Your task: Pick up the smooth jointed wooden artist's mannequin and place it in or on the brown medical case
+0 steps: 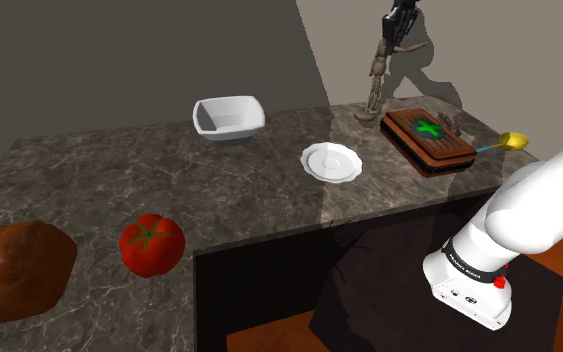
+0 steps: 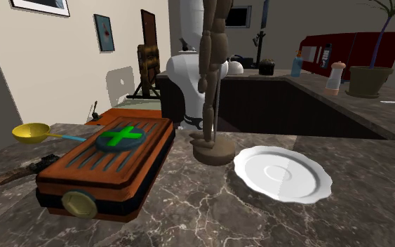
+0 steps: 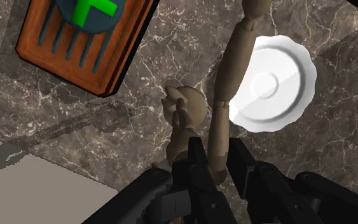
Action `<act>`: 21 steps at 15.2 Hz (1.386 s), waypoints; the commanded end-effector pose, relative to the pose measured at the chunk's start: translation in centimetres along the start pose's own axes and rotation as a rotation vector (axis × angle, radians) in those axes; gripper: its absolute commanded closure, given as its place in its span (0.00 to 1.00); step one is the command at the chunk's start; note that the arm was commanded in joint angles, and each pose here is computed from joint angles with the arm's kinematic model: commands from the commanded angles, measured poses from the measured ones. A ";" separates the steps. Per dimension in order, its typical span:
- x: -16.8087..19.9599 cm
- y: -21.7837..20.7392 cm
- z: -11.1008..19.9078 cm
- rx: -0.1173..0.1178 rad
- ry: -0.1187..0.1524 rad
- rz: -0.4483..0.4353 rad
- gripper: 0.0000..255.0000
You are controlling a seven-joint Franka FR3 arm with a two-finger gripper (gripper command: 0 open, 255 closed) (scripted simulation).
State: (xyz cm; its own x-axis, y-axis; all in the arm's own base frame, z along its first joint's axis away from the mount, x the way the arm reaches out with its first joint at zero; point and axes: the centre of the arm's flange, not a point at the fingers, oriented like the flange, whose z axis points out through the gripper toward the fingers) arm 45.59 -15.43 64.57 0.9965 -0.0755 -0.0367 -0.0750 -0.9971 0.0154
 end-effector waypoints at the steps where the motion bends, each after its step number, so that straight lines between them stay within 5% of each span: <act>1: -0.1 0.1 -1.1 0.000 0.000 0.000 1.00; 11: -0.3 0.1 -6.1 0.000 0.000 0.000 1.00; 21: -8.5 9.5 -10.6 0.000 0.000 0.000 1.00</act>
State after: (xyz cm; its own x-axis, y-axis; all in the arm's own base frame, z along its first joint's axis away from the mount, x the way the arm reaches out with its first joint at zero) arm 37.76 -23.29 75.06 0.9964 -0.0769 -0.0363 -0.0763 -0.9970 0.0157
